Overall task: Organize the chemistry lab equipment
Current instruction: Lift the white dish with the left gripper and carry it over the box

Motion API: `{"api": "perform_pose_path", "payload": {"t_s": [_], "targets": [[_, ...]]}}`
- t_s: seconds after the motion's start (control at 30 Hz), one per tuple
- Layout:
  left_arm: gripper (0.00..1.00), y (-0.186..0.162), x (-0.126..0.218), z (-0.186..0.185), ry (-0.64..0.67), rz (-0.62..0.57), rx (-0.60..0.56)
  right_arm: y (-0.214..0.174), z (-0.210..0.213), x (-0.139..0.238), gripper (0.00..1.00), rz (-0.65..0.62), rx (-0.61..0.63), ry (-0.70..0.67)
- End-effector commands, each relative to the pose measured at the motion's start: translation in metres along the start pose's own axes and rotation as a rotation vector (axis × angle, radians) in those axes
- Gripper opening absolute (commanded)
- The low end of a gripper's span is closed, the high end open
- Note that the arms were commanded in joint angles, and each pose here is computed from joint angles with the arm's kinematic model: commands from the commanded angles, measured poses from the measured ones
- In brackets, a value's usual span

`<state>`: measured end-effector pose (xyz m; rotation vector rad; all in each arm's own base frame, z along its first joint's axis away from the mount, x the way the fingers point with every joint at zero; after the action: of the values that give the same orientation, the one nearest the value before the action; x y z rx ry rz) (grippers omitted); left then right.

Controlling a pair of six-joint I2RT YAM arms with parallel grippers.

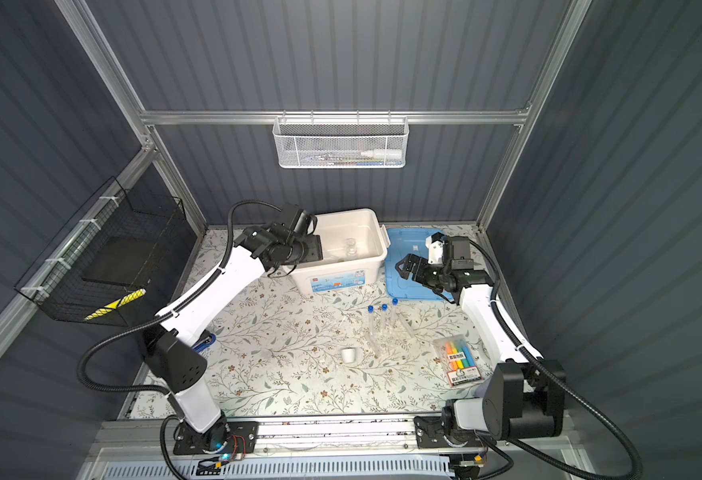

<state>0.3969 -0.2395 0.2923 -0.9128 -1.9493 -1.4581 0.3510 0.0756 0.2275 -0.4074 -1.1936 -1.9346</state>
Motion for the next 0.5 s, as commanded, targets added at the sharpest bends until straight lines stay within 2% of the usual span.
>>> {"api": "perform_pose_path", "payload": {"t_s": [0.0, 0.13, 0.47], "targets": [[0.61, 0.011, -0.026, -0.004, -0.045, 0.074, -0.120, 0.010, 0.004, 0.003, 0.99, -0.030, -0.002, 0.014], [0.61, 0.015, -0.065, -0.004, -0.036, 0.141, -0.174, 0.015, 0.005, 0.004, 0.99, -0.057, -0.001, 0.017], [0.61, -0.005, -0.143, 0.012, -0.012, 0.255, -0.173, 0.014, 0.002, 0.005, 0.99, -0.061, -0.012, -0.008]]}}
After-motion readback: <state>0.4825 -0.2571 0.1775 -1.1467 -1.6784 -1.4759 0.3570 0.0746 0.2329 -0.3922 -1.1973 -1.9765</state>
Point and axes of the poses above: each gripper's point midway between its finger pads, its own x axis back along the fingers, its own z axis along the line the jaws close on, y = z × x, the point moved 4 cm from there along x, back along the fingers, and after that the axes turned 6 degrees about x, right-handed, at the moved point
